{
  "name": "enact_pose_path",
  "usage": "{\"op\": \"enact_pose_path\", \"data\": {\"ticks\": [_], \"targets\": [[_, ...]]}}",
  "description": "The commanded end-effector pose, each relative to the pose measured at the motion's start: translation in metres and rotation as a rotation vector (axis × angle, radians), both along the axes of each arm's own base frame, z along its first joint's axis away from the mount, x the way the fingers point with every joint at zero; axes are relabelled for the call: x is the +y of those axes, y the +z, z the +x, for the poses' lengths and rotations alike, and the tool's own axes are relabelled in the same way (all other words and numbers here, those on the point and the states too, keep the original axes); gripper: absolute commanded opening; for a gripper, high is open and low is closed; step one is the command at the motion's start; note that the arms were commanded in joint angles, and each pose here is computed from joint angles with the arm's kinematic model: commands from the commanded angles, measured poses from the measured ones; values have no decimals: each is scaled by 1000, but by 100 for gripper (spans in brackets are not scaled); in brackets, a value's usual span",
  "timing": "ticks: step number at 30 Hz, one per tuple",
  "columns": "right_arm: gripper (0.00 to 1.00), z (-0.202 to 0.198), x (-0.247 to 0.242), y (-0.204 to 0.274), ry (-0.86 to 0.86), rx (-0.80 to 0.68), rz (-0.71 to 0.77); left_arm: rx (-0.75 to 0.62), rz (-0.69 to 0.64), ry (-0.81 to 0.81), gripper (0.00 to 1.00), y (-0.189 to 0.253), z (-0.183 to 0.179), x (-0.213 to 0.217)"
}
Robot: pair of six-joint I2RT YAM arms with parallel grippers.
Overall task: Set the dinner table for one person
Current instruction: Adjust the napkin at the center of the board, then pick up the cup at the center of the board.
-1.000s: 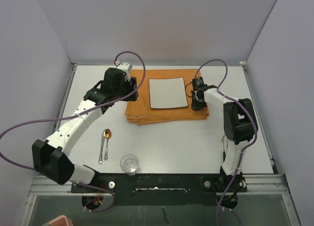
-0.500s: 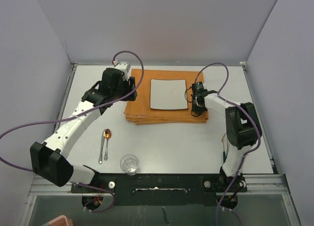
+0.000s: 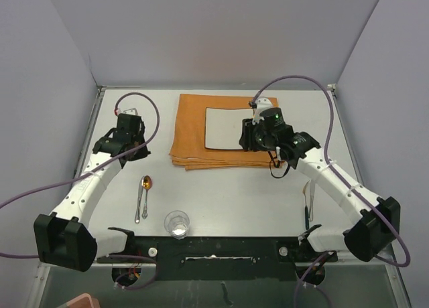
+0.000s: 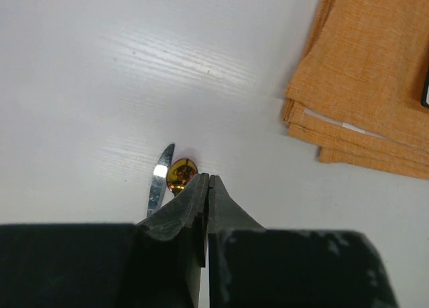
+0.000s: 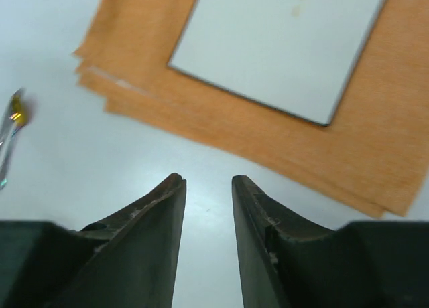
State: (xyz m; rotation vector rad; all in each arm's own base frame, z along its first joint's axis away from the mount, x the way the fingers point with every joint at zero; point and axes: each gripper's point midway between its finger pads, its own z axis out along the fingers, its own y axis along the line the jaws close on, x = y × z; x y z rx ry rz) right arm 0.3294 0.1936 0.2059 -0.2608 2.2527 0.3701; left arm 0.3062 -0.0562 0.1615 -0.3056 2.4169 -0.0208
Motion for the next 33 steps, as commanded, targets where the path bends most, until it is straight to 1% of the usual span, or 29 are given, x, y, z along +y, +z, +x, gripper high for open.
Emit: {"op": "enact_pose_path", "data": {"ticks": [1, 2, 4, 6, 10, 15, 20, 26, 30, 33], "targets": [[29, -75, 44, -20, 317, 164, 60, 23, -118, 183, 0, 0, 0, 15], [27, -92, 51, -21, 385, 182, 53, 32, -147, 215, 0, -1, 0, 18], [28, -119, 61, -25, 482, 206, 9, 34, -163, 262, 0, -2, 0, 25], [33, -138, 66, -28, 553, 230, -20, 39, -156, 279, 0, -5, 1, 31], [38, -167, 84, -25, 714, 250, -18, 58, -143, 306, 0, -11, -3, 38], [44, -192, 112, -19, 863, 270, -12, 88, -191, 310, 0, -25, -12, 35], [45, -199, 134, -29, 913, 274, -71, 82, -193, 312, 0, -26, -17, 37], [45, -200, 157, -34, 935, 266, -84, 58, -166, 315, 0, -18, -19, 43], [45, -201, 170, -38, 944, 261, -106, 27, -151, 310, 0, -10, -14, 47], [45, -201, 179, -46, 949, 274, -122, -13, -109, 286, 0, -2, -7, 53]]}}
